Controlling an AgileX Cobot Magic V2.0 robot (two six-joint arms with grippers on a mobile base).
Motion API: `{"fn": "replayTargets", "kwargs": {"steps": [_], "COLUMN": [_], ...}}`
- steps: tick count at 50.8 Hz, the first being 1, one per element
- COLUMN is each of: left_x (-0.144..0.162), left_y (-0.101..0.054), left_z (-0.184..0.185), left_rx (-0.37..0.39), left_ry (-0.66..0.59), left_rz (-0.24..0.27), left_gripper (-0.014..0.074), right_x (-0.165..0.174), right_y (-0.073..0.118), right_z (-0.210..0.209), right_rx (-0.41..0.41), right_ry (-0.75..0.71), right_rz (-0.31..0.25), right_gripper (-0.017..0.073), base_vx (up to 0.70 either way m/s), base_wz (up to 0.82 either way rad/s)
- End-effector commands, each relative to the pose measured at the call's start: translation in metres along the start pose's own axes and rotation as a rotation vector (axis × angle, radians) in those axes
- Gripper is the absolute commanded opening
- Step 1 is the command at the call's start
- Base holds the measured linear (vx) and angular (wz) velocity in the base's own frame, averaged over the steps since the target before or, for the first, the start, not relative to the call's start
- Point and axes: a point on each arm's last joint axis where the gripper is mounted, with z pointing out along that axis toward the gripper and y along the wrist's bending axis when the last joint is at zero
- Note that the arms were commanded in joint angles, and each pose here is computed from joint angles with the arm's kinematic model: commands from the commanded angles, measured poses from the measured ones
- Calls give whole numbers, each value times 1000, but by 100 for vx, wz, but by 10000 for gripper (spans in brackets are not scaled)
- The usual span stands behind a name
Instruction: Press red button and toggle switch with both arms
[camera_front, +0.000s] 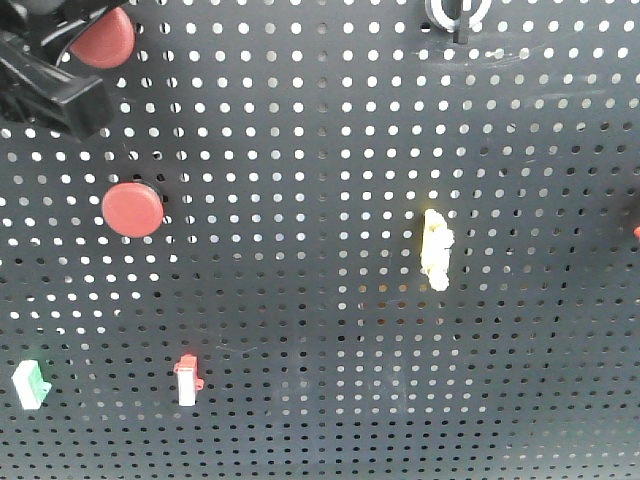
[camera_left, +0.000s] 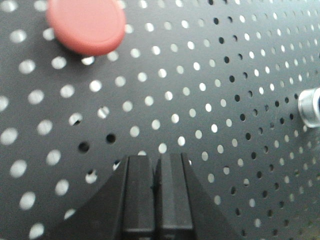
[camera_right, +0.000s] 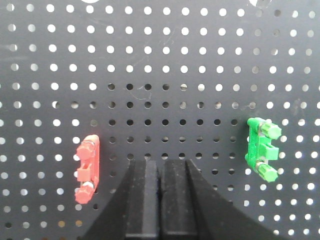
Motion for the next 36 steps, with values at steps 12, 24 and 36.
{"fn": "replayTargets", "kwargs": {"steps": [12, 24, 36], "left_x": [4, 8, 2], "left_y": [1, 0, -2], "left_z": [-16, -12, -13], "left_rx": [-42, -33, -6], "left_ry": [34, 40, 3], "left_rz": [-82, -82, -67], "left_gripper": [1, 1, 1], "right_x": [-17, -17, -17], "right_y": [-1, -1, -1], "right_z": [2, 2, 2], "right_rx": [3, 3, 3], "right_ry": [-103, -103, -109], "right_rz": [-11, -11, -11], "right_gripper": [0, 0, 0], "base_vx": [0, 0, 0], "base_wz": [0, 0, 0]}}
